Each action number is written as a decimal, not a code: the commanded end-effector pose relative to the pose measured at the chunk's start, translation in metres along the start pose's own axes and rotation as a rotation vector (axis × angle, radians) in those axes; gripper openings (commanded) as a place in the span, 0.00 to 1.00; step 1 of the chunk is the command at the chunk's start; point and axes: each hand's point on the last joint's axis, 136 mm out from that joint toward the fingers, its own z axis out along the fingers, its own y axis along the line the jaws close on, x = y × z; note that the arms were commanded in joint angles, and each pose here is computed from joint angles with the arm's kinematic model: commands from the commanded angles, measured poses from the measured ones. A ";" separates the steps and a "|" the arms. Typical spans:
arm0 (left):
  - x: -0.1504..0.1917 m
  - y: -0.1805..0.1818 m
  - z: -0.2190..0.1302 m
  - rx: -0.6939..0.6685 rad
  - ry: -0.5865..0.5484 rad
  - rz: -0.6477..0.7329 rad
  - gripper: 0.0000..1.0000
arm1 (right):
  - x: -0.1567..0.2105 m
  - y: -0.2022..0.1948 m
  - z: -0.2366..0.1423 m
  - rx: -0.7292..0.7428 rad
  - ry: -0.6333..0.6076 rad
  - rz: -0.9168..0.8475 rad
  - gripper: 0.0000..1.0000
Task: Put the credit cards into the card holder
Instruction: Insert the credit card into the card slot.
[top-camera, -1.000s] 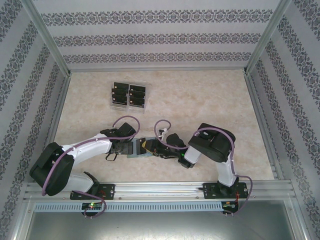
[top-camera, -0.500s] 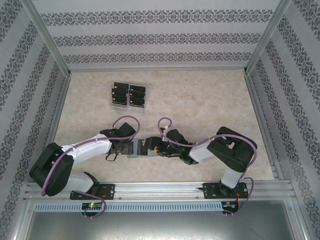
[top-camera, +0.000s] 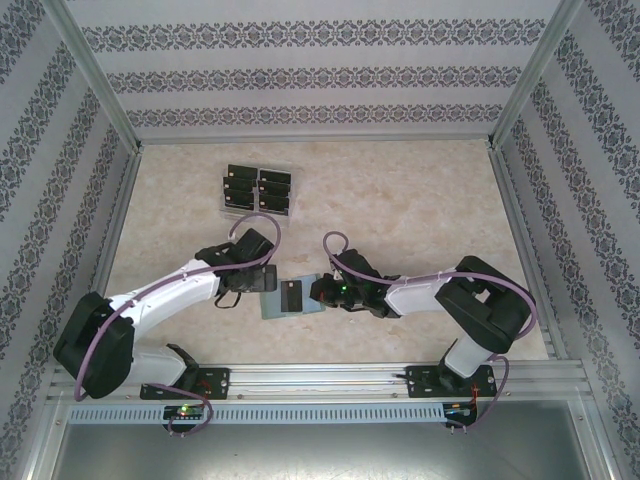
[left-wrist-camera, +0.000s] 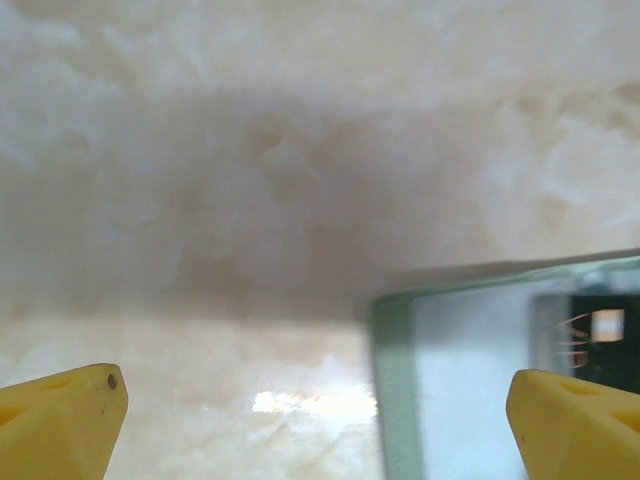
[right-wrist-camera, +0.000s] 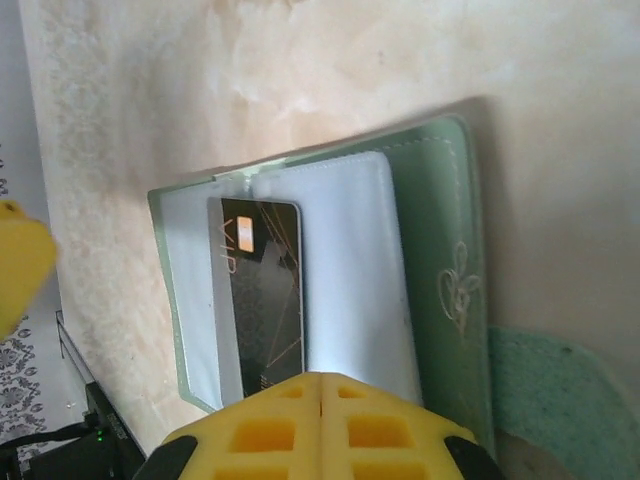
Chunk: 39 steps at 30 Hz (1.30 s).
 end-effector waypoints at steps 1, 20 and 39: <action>-0.004 -0.018 -0.003 0.029 0.011 0.057 0.99 | -0.004 -0.001 -0.005 0.030 -0.011 -0.030 0.00; 0.016 -0.085 0.018 0.071 0.037 0.159 0.99 | 0.002 -0.030 -0.002 0.081 -0.011 0.003 0.00; 0.039 -0.075 0.045 -0.026 0.097 0.168 1.00 | 0.005 -0.036 -0.004 0.099 -0.014 0.017 0.00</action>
